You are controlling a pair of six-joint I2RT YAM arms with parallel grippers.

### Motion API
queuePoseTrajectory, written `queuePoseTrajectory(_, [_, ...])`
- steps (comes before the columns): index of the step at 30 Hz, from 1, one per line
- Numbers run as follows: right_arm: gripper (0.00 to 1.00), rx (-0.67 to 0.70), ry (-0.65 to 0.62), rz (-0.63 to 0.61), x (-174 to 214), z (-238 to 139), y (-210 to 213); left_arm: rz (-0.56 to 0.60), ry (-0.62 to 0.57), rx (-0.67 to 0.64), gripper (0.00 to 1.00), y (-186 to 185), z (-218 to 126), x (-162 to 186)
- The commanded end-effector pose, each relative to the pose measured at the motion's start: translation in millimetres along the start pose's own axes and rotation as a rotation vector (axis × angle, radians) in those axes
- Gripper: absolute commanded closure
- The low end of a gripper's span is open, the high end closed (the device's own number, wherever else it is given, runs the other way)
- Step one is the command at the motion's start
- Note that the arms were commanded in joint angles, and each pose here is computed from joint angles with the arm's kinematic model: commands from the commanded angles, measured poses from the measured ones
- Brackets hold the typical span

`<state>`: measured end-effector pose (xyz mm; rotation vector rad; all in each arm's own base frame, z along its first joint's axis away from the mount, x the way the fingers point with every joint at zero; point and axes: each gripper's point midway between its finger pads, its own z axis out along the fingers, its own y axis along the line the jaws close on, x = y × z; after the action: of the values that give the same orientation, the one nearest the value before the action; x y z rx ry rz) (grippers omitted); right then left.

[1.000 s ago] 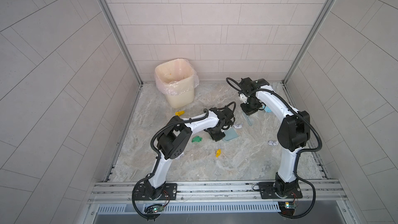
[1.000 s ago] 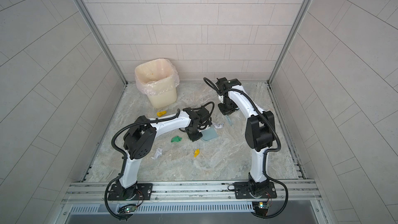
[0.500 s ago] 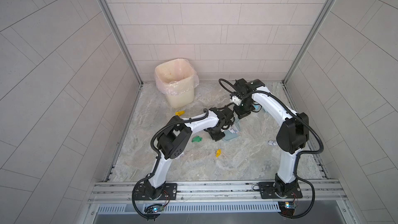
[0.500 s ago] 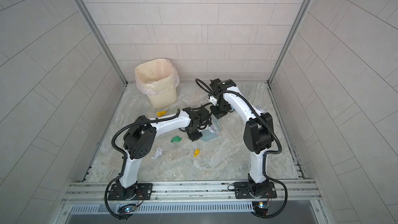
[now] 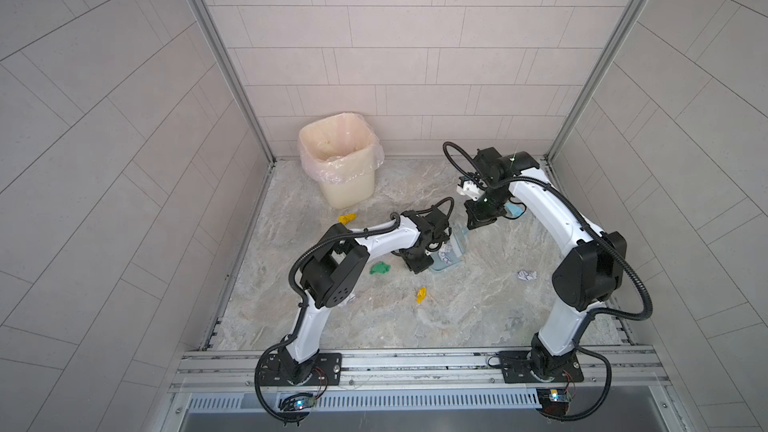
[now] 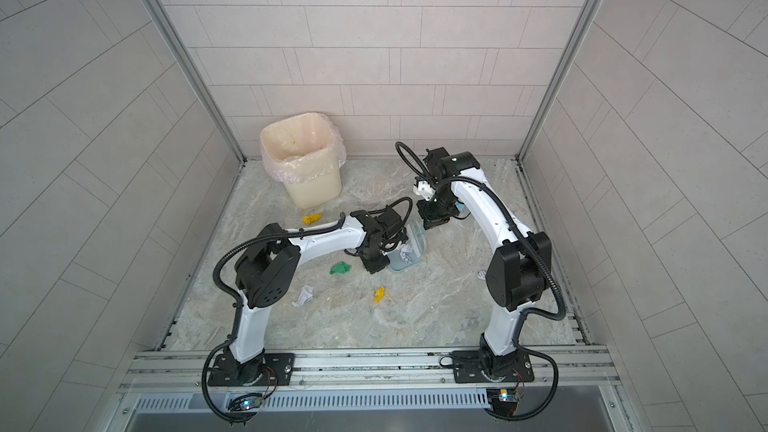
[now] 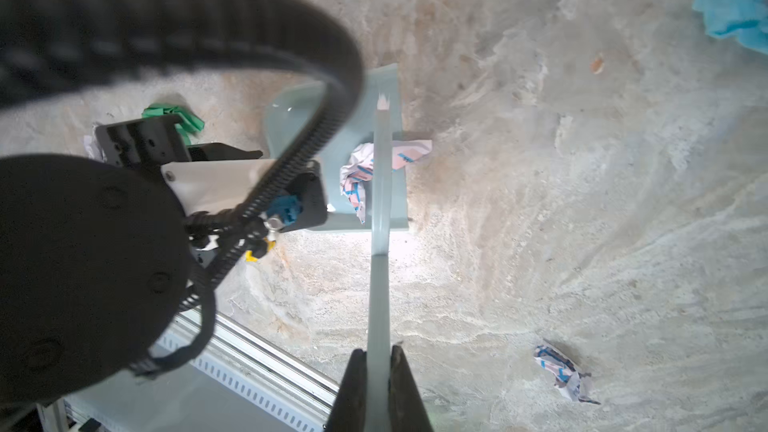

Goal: Sweep away the paper scraps from the table
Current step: 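Sweep the pink-and-blue printed paper into the dustpan with the right gripper's brush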

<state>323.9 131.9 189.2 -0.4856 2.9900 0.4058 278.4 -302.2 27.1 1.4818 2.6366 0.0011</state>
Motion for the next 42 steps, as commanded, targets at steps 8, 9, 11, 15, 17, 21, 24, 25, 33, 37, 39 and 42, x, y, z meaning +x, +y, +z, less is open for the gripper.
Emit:
queuePoseTrajectory(8, [1.0, 0.109, -0.046, 0.072, 4.8, -14.0, -31.7, -0.018, -0.056, 0.005, 1.0, 0.9, -14.2, -5.0])
queuePoseTrajectory(9, [1.0, 0.147, -0.036, 0.071, 2.8, -9.2, -37.8, -0.016, -0.049, 0.006, 1.0, 0.7, -12.5, -4.3])
queuePoseTrajectory(11, [1.0, 0.204, -0.025, 0.071, -2.7, -2.4, -47.0, -0.012, -0.04, 0.009, 1.0, 0.3, -10.4, -4.0])
queuePoseTrajectory(15, [1.0, 0.237, -0.049, 0.062, -21.1, 3.3, -46.5, -0.008, -0.02, 0.014, 1.0, 0.1, -9.2, -4.0])
queuePoseTrajectory(17, [1.0, 0.25, -0.039, 0.046, -26.7, 7.6, -44.0, -0.005, -0.014, 0.017, 1.0, -0.3, -9.0, -4.3])
queuePoseTrajectory(21, [1.0, 0.235, -0.024, 0.027, -33.2, 18.9, -35.9, -0.004, 0.0, 0.017, 1.0, 0.2, -8.2, -2.3])
queuePoseTrajectory(24, [1.0, 0.214, -0.018, 0.016, -34.8, 24.9, -26.9, -0.004, 0.005, 0.018, 1.0, -0.2, -7.6, -1.8])
queuePoseTrajectory(25, [1.0, 0.204, -0.015, 0.014, -34.8, 27.0, -24.0, -0.004, 0.007, 0.018, 1.0, -0.2, -7.4, -1.8])
queuePoseTrajectory(33, [1.0, 0.044, -0.037, 0.024, -33.8, 30.0, 13.3, -0.004, 0.025, 0.016, 1.0, 0.2, -5.1, -0.1])
queuePoseTrajectory(37, [1.0, -0.041, -0.061, 0.042, -32.2, 23.3, 29.2, -0.006, 0.025, 0.014, 1.0, 0.6, -5.2, 0.0])
queuePoseTrajectory(39, [1.0, -0.078, -0.077, 0.049, -31.9, 18.0, 36.4, -0.007, 0.022, 0.013, 1.0, 0.7, -5.4, -0.1])
queuePoseTrajectory(42, [1.0, -0.116, -0.094, 0.063, -31.3, 10.2, 41.7, -0.011, 0.019, 0.01, 1.0, 0.9, -5.1, 0.2])
